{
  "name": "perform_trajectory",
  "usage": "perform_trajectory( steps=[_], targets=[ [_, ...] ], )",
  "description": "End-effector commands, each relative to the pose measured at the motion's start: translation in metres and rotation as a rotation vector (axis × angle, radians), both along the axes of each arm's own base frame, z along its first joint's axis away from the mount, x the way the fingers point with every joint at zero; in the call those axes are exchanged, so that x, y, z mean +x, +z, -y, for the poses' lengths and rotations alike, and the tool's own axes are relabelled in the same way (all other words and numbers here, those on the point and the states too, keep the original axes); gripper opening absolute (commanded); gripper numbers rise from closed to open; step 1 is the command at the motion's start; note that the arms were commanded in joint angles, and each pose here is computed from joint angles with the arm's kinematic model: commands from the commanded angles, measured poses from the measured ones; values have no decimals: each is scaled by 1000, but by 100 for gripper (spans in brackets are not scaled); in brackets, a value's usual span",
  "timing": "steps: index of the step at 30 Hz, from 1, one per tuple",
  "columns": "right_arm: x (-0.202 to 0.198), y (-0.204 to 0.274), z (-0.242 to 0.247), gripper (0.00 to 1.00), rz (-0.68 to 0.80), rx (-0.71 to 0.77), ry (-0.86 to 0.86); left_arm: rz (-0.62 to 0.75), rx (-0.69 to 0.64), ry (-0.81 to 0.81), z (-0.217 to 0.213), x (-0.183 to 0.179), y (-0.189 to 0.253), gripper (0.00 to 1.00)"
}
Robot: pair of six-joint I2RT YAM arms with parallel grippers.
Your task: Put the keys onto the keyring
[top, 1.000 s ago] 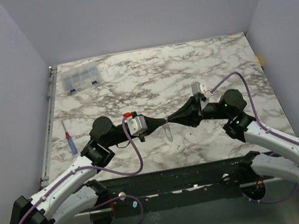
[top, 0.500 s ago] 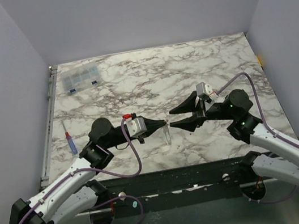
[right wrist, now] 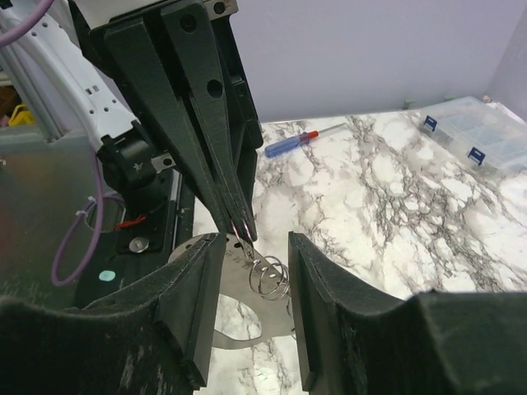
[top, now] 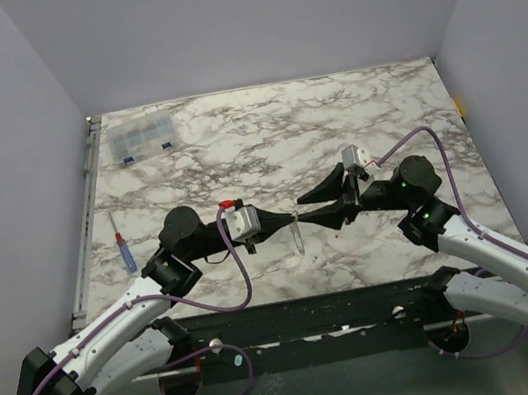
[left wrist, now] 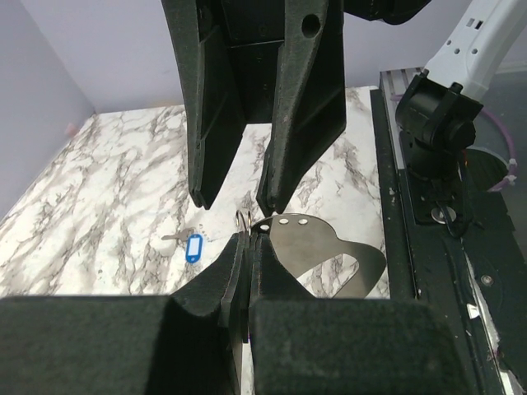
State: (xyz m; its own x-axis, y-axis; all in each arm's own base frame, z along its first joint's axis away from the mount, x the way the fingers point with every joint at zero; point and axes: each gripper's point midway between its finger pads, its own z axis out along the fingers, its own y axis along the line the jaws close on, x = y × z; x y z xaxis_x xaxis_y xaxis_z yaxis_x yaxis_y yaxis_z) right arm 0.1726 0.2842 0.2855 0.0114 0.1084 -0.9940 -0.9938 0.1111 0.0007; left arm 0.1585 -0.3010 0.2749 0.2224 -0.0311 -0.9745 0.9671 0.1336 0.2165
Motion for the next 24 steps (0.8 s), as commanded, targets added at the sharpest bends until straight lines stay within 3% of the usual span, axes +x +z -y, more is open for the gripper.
perform_trajectory(
  steps=[1,7,17,24],
  targets=[
    [6,2,-1,45,37,3,-28,6,-21,-37,1,-7,5,0],
    [10,-5,-3,36,30,-15,-32,1,-28,-41,1,-7,6,0],
    [9,-13,-5,36,23,-29,-11,1,-39,-44,1,-8,8,0],
    [6,-12,-7,28,26,-25,13,-5,-35,-45,1,-7,6,0]
  ],
)
